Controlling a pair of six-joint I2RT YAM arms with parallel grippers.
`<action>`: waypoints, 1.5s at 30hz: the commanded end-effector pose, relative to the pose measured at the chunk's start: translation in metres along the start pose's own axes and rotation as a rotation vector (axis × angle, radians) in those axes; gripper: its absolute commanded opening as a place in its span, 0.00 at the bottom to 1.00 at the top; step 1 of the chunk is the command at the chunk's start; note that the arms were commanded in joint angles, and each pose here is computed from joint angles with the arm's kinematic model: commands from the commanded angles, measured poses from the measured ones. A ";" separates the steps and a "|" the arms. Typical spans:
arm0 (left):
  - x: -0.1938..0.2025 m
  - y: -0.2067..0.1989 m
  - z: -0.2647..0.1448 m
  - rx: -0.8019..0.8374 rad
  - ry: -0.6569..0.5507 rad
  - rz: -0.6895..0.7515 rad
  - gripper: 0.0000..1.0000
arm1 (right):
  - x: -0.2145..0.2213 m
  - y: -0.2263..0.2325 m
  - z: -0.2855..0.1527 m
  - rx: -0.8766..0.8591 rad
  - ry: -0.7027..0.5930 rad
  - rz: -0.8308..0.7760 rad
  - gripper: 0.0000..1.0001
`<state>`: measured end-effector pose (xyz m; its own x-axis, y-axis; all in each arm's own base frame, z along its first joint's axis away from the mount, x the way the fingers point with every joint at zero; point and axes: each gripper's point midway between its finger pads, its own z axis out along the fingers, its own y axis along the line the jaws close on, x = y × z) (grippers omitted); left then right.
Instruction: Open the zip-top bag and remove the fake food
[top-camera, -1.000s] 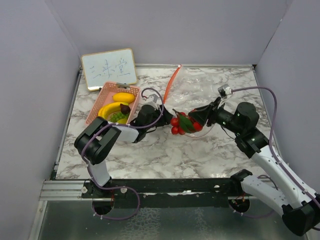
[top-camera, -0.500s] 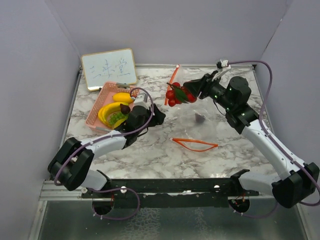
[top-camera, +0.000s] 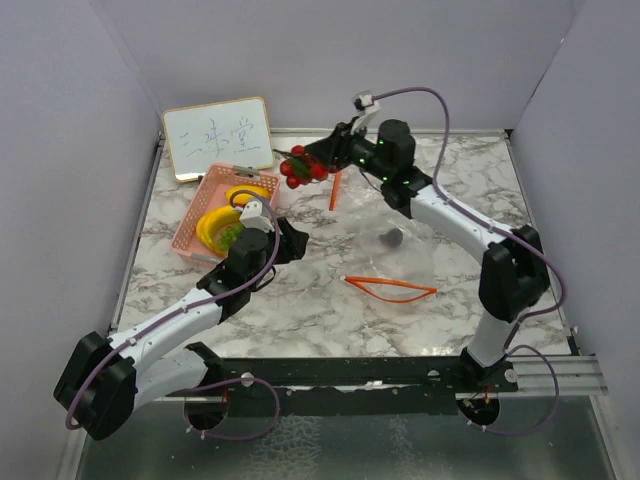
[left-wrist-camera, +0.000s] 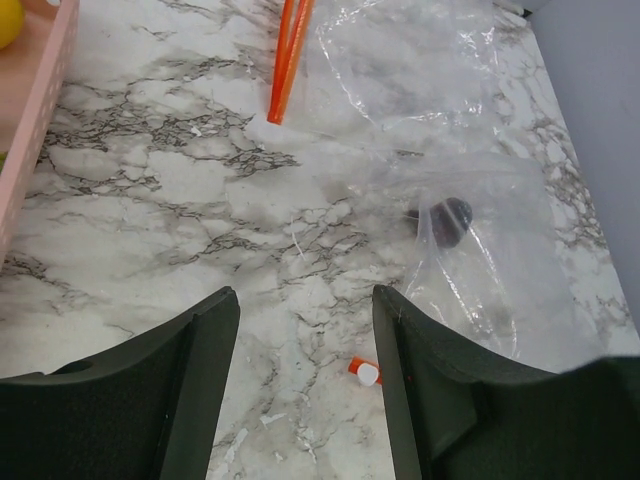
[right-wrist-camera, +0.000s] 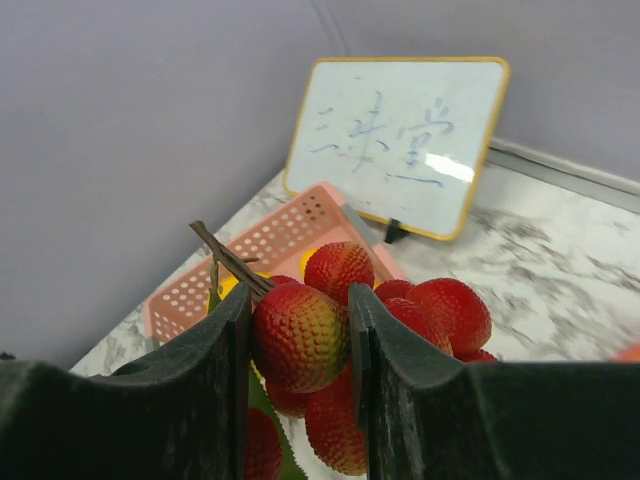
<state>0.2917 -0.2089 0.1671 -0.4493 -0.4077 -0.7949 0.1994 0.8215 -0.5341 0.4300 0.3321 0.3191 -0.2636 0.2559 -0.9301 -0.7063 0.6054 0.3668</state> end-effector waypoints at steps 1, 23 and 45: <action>-0.002 0.008 -0.006 -0.034 -0.009 0.032 0.58 | 0.001 0.074 0.060 -0.203 -0.011 -0.047 0.01; -0.008 0.009 -0.013 -0.044 -0.022 0.043 0.58 | 0.149 0.121 0.141 -0.384 0.275 -0.044 0.28; -0.007 -0.027 0.039 0.046 0.071 0.103 0.62 | 0.011 -0.027 -0.050 0.088 -0.050 0.018 0.52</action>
<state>0.3033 -0.2133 0.1670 -0.4635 -0.3207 -0.8261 0.2062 0.8676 -0.4525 0.4359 0.3278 0.2809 -0.3387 0.2311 -0.9121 -0.7128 0.5697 0.4091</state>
